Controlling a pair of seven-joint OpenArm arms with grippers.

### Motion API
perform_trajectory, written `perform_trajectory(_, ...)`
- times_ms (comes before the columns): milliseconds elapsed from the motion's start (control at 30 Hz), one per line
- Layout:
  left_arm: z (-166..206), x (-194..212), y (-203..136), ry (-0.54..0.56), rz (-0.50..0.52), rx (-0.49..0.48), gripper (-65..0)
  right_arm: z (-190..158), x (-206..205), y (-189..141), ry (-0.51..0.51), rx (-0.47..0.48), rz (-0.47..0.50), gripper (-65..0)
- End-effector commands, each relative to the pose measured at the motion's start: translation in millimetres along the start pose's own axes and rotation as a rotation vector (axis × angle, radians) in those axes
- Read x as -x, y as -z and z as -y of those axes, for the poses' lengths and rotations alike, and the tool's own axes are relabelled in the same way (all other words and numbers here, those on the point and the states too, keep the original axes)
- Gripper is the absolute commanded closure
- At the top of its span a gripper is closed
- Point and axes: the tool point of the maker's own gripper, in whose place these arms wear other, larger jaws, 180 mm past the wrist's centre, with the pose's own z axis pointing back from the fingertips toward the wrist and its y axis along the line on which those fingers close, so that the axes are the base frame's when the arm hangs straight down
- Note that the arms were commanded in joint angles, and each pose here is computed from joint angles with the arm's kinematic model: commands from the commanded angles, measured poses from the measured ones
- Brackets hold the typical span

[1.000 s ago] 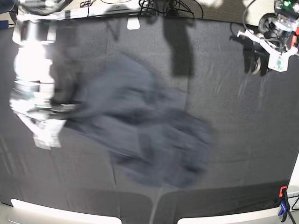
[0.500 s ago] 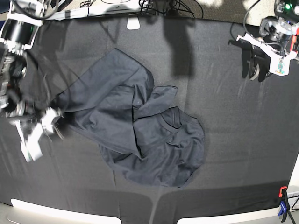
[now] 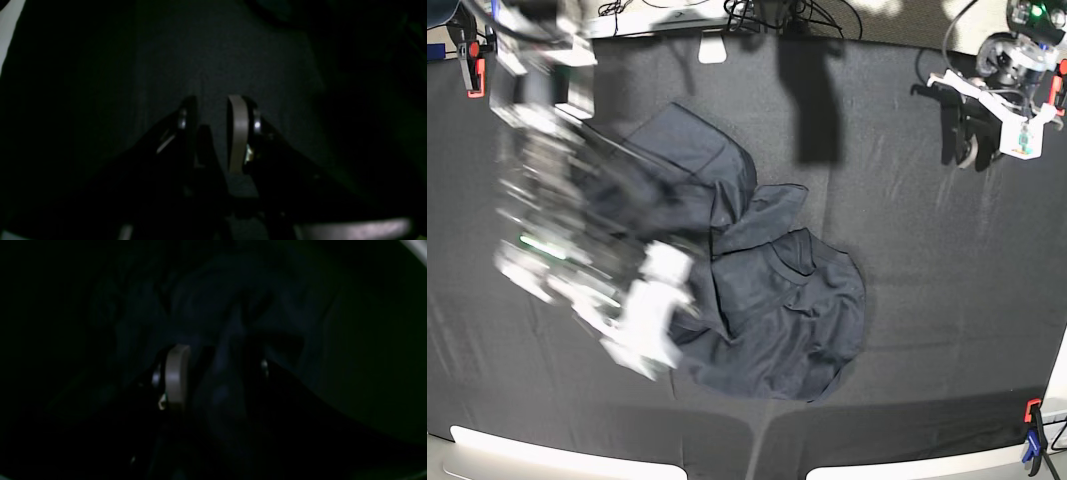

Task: Layout the t-shirt on the table in an organized manner, then fold the t-shirt properly
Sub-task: 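Regrasp the shirt with the right gripper and pull it outward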

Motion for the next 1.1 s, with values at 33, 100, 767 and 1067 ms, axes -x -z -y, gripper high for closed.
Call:
perform_trajectory(33, -1, -9, -2, 0.007, 0.029, 0.001, -14.2, 3, -26, 9, -0.014, 0.03, 0.033, -24.8)
perform_trajectory(100, -1, -9, -2, 0.007, 0.029, 0.001, -14.2, -7, -32, 24, -0.009, -0.002, 0.021, -24.8)
perform_trajectory(767, -1, -9, -2, 0.008, 0.029, 0.0, -14.2, 17, 26, 98, 0.035, 0.073, -0.283, -23.7)
perform_trajectory(1067, -1, -9, -2, 0.008, 0.029, 0.0, -14.2, 54, 6, 80, -0.005, 0.234, -0.259, 0.0)
